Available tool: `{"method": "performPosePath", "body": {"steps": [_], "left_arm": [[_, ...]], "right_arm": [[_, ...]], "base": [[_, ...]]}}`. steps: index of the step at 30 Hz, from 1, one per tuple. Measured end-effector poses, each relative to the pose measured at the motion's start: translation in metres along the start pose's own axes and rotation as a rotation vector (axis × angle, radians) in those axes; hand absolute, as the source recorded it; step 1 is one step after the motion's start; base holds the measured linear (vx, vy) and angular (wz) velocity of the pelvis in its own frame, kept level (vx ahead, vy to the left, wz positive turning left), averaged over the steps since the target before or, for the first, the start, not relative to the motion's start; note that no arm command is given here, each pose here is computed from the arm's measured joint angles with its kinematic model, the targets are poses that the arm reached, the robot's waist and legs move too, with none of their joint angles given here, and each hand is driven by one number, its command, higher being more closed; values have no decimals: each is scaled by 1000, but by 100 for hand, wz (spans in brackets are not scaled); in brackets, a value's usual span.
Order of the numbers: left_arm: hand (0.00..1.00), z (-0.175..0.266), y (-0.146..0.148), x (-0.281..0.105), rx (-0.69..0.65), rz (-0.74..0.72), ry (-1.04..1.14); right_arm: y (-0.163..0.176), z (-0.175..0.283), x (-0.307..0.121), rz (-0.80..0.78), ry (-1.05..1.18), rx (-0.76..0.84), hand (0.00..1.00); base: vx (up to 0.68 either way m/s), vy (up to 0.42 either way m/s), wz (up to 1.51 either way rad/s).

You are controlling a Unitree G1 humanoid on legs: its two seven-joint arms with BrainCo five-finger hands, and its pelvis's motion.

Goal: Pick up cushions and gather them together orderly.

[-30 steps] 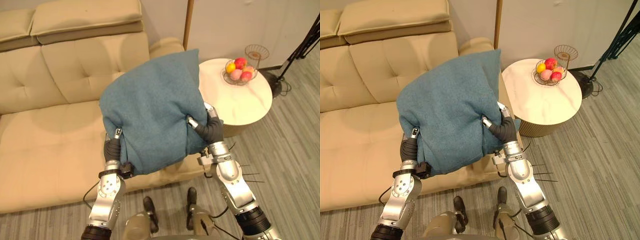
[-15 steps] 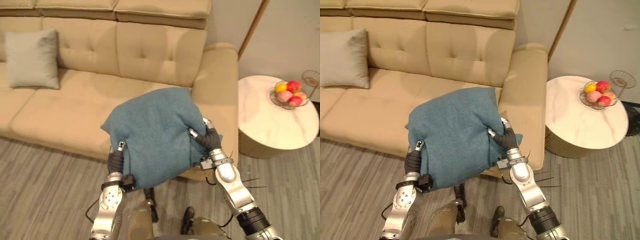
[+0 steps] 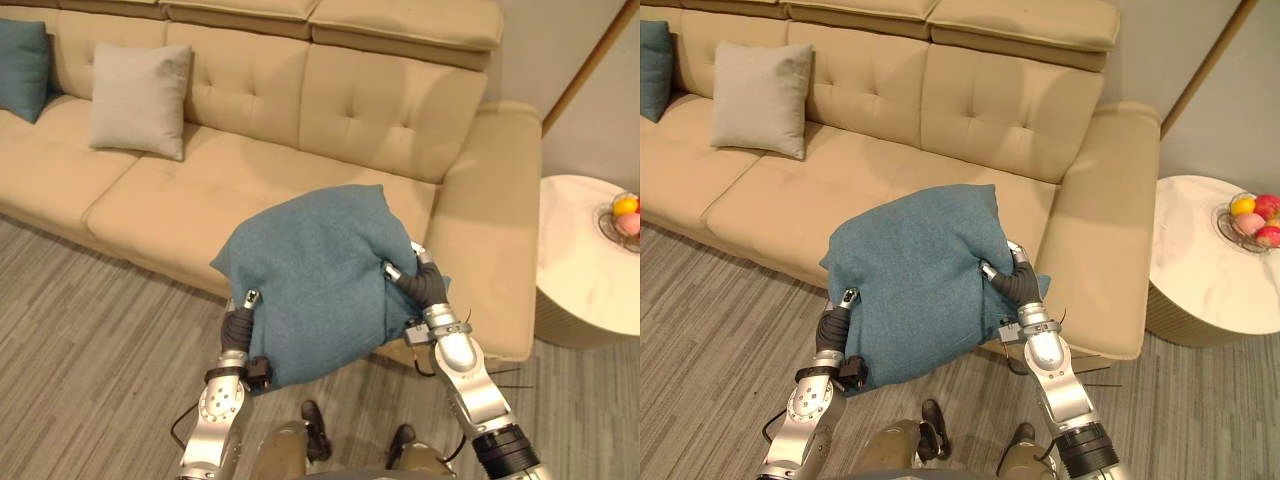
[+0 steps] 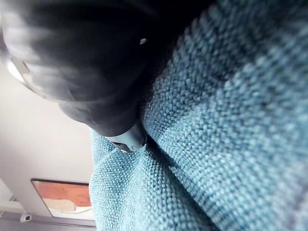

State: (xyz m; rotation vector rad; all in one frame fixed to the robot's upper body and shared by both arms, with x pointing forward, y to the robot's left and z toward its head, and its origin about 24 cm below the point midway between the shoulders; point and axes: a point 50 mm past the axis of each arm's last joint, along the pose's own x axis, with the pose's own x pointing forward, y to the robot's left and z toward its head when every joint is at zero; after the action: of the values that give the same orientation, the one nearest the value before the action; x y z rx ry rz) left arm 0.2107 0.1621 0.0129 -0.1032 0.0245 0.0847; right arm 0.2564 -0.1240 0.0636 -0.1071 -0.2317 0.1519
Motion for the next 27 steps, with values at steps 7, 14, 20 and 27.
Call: {"method": "performPosePath", "body": {"steps": [7, 14, 20, 27], "left_arm": [[100, 0, -3, 1, 15, -27, 0], [100, -13, -16, 5, -14, -72, 54], [100, -10, -26, 14, -4, -119, 43], [100, -13, -12, 5, 37, -89, 55]], "right_arm": [[-5, -5, -6, -15, 24, 0, 100], [-24, -16, -23, -55, 89, -35, 100], [-32, -12, -28, -123, 76, -6, 100], [-16, -19, -23, -99, 99, 43, 100]], "base": [[289, 4, 50], [441, -96, 26], [409, 315, -118], [4, 115, -91]]}}
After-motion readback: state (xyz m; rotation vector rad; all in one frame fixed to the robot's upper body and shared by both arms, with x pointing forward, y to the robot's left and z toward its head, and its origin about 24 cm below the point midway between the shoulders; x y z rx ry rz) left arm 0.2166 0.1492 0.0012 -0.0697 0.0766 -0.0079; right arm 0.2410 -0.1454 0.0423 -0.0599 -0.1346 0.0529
